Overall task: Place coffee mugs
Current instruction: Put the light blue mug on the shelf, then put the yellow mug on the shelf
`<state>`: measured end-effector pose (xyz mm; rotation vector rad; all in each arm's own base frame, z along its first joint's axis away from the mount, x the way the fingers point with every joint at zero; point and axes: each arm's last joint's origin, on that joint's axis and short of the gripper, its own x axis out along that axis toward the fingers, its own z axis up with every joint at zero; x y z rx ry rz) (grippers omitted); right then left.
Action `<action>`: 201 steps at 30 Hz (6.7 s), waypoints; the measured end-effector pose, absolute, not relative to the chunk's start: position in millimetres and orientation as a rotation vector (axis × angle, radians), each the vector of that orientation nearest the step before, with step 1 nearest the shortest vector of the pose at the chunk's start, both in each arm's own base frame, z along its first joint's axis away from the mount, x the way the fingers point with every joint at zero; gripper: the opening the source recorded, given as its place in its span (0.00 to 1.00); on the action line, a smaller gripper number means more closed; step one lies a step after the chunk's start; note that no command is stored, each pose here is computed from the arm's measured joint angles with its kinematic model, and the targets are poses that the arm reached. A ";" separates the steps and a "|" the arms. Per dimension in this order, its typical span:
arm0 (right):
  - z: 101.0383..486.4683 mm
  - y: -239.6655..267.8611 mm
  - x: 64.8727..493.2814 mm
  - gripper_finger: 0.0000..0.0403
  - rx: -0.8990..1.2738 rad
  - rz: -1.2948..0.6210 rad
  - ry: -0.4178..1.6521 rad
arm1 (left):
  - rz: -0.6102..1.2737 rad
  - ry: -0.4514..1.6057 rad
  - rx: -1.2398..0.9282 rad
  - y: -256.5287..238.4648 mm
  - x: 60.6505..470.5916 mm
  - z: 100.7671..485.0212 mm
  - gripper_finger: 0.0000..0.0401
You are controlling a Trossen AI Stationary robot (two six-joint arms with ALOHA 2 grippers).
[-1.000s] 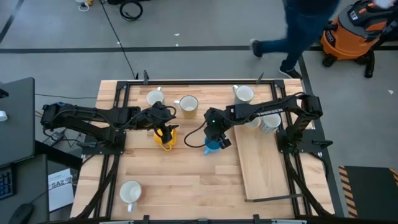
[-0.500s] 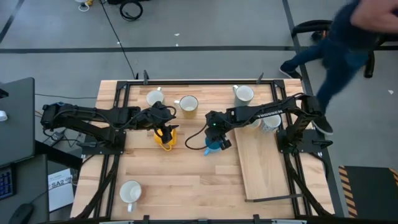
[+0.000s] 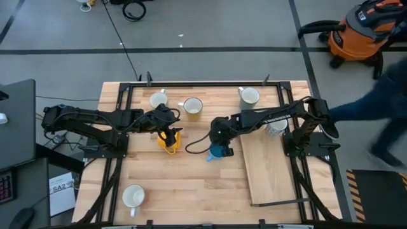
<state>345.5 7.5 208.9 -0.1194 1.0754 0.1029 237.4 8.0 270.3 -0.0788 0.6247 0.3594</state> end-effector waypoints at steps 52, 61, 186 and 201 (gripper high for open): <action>280.6 99.5 116.8 0.08 0.804 -1.053 1.154 | 0.360 0.625 -0.082 8.0 237.4 270.2 0.51; 256.7 73.8 89.1 0.07 0.907 -1.173 1.082 | 0.361 0.625 -0.082 8.0 237.4 270.2 0.51; 324.4 97.4 124.1 0.40 0.511 -0.260 0.895 | 0.887 1.244 -0.611 5.3 341.7 281.1 0.51; 329.5 103.1 130.4 0.40 0.392 -0.121 0.841 | 1.009 1.420 -0.556 5.6 357.4 232.7 0.51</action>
